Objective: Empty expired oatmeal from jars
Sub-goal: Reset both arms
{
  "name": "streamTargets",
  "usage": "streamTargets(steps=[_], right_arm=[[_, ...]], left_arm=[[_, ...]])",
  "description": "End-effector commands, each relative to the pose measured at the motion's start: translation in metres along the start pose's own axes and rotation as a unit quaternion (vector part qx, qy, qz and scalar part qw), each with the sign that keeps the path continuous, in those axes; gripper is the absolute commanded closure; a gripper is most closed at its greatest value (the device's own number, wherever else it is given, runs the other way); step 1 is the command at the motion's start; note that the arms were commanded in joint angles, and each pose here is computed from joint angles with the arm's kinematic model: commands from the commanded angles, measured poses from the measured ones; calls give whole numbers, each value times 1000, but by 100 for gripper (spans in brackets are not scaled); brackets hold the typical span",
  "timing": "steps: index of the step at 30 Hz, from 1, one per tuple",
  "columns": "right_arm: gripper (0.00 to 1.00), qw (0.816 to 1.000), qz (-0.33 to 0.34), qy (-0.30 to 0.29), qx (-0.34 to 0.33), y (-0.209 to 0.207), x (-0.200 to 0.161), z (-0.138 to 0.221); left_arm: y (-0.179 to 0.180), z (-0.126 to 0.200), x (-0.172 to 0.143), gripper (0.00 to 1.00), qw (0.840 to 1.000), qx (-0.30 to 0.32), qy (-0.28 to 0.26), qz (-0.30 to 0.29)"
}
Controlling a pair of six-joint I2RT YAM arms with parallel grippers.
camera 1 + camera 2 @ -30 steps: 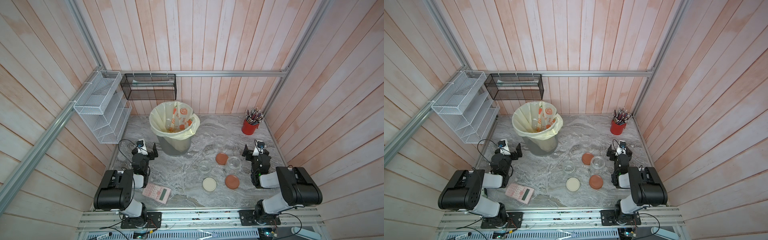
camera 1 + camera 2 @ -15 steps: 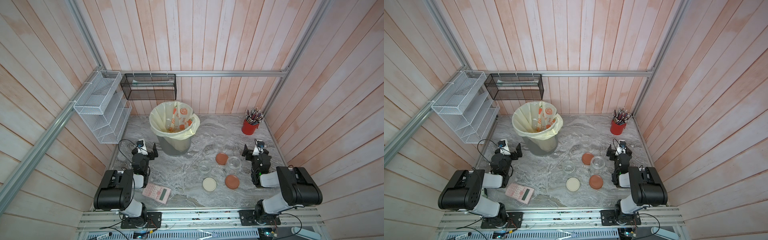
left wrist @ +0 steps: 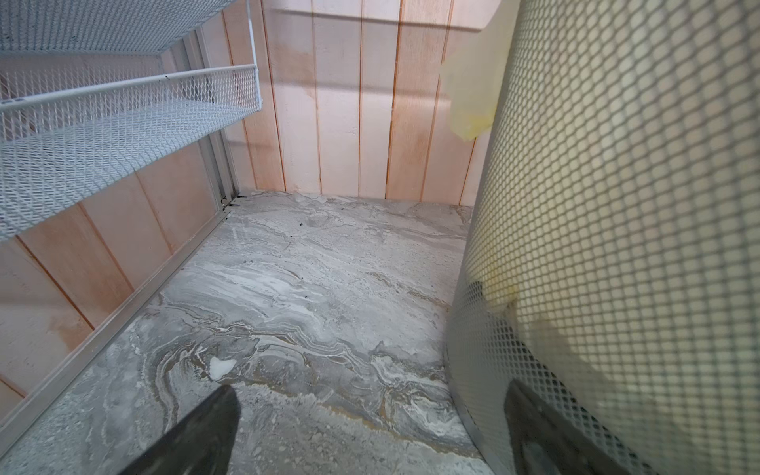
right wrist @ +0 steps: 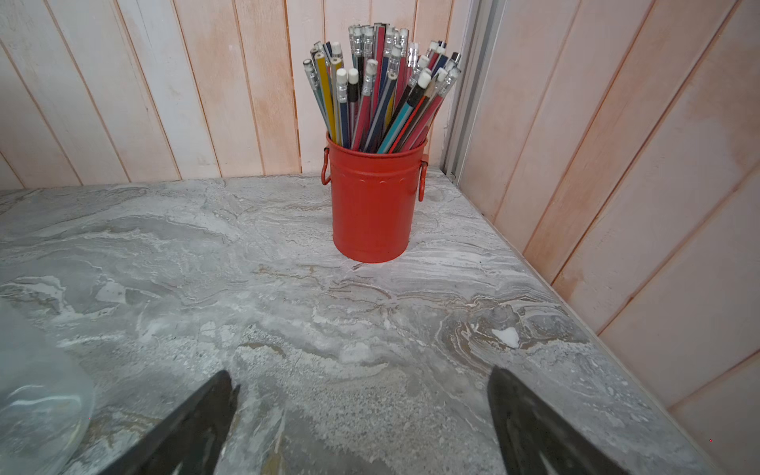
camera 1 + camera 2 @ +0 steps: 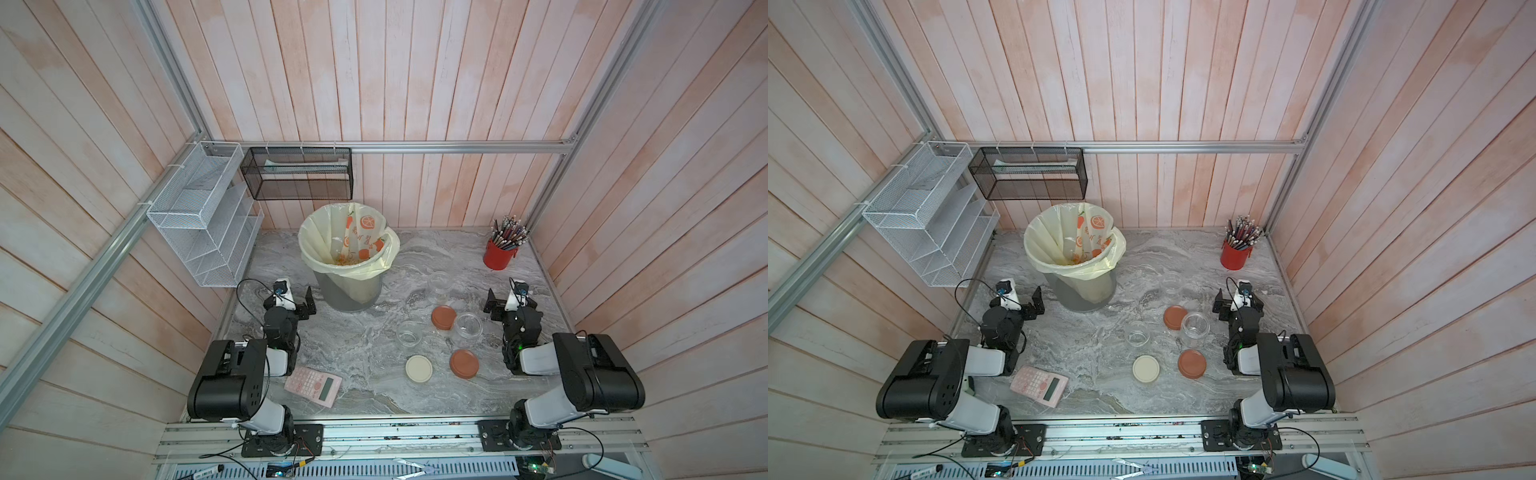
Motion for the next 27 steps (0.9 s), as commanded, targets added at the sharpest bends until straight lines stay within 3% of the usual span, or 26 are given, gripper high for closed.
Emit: streamTargets(steps=[1,21,27], right_arm=[[2,1000,-8,-12,2,0,7,-2],[2,1000,-8,-14,2,-1,8,-2],[2,998,14,-34,46,7,7,11]], left_arm=[[0,-4,2,0,1000,-3,0,-7],[0,-4,2,0,1000,-2,0,-7],[-10,2,1,0,998,-59,-8,-28]])
Point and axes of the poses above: each gripper's point midway between its finger pads, its own z axis back along the fingers, its own y axis along the line the jaws close on, x = y × z, the point moved 8 cm from there along z, back along the fingers, and after that the axes turned 1 degree about z, right-handed, at the moved point
